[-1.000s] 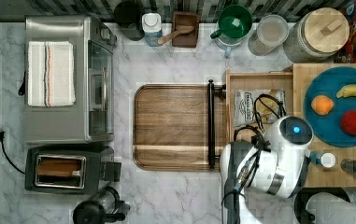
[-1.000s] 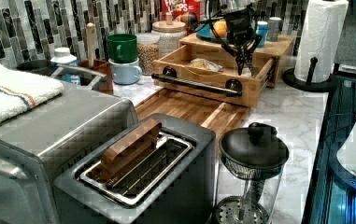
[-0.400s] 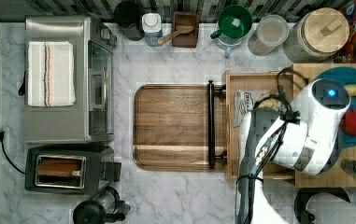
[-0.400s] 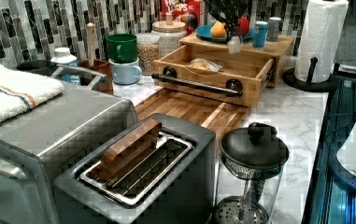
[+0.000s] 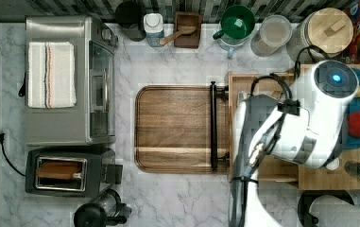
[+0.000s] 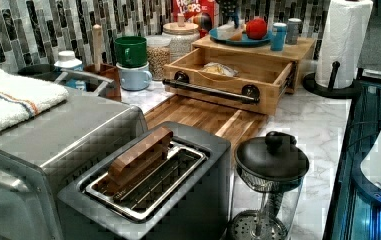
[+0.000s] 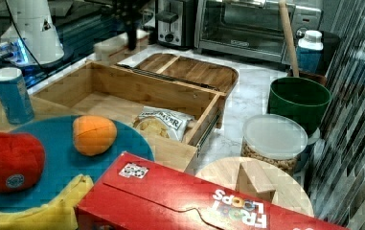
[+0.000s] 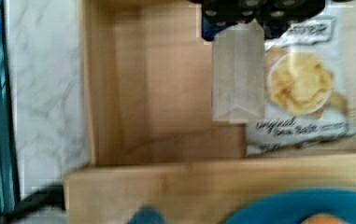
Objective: Pick up the butter.
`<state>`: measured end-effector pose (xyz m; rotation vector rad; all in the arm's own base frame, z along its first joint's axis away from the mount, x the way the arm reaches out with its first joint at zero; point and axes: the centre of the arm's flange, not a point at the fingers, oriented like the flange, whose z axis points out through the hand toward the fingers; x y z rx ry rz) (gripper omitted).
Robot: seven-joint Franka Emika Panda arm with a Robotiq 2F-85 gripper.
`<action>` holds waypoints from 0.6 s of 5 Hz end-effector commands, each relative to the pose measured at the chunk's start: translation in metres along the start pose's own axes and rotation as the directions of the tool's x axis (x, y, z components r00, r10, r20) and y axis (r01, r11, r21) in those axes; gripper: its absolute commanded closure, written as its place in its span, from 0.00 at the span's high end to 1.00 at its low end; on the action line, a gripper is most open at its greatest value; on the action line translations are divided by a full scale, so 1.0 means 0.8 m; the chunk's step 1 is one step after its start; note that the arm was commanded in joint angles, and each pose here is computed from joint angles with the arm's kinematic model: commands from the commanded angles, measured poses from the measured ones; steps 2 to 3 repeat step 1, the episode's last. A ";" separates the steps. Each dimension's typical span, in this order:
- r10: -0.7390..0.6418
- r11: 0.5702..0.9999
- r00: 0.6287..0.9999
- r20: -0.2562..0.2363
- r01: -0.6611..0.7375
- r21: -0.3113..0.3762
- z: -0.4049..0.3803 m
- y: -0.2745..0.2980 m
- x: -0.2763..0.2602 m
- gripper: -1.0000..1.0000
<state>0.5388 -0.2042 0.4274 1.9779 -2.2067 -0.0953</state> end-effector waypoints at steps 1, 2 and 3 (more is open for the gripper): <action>-0.023 0.974 0.996 0.083 0.004 0.225 -0.157 -0.014 -0.162 0.00; -0.023 0.974 0.996 0.083 0.004 0.225 -0.157 -0.014 -0.162 0.00; -0.023 0.974 0.996 0.083 0.004 0.225 -0.157 -0.014 -0.162 0.00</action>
